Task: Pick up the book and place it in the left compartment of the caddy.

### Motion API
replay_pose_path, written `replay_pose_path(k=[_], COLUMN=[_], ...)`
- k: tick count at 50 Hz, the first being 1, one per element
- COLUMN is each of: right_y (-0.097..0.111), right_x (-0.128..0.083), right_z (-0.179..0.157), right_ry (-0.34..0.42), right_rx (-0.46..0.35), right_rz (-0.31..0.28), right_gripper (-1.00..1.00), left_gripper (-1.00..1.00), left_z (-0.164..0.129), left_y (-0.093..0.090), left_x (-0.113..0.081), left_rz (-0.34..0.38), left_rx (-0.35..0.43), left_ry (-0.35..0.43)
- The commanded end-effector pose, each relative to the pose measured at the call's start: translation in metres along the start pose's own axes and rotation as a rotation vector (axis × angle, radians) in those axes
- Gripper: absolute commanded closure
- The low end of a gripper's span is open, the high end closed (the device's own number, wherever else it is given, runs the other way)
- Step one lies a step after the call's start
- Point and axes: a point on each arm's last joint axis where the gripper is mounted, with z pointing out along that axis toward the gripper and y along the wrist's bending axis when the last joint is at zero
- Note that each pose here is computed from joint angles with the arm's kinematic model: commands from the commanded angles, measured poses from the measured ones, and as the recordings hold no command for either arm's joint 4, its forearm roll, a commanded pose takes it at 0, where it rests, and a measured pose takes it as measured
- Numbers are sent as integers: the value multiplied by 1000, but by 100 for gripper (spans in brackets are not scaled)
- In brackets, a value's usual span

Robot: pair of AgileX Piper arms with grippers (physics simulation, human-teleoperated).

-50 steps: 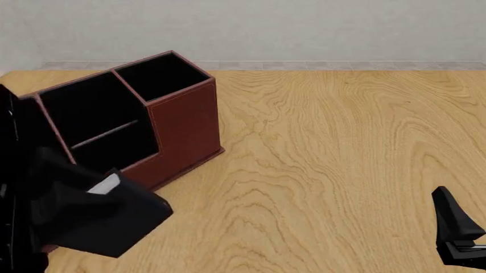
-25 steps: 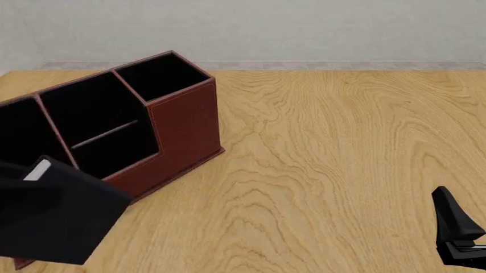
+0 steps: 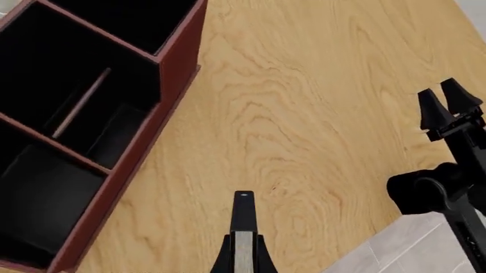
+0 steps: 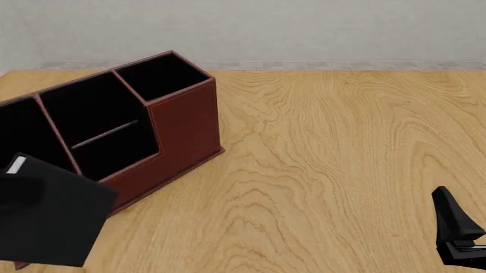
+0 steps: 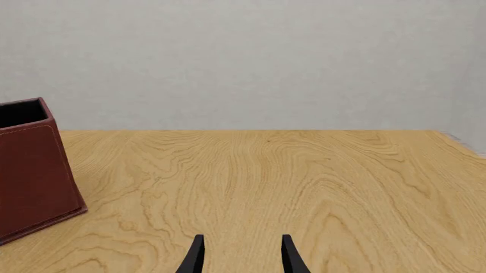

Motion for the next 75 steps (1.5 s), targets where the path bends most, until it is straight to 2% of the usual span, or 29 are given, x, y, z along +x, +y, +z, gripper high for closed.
replay_pose_path(k=[1,9,15,21,22,30,45,75], right_y=[0,0,0,0,0,0,0,0], right_x=[0,0,0,0,0,0,0,0], right_z=[0,0,0,0,0,0,0,0], right_ry=[-1,0,0,-1,-1,-1,0,-1], right_rx=[0,0,0,0,0,0,0,0], right_rz=[0,0,0,0,0,0,0,0], right_gripper=[-100,-100,-100,-100,-100,-100,-100,-100], left_gripper=[100,100,100,100,100,100,100,100], left_z=[-6,-14,-21,-27,-26,-22,-20,-35], left_y=[4,10,15,15,16,20,24,22], left_x=[3,5,9,5,10,13,19,16], left_rz=[-62,-98,-145,-166,-174,-189,-237,-327], left_rx=[-33,-106,-189,-219,-232,-288,-343,-452], left_ry=[-37,-94,-148,-179,-178,-175,-185,-276])
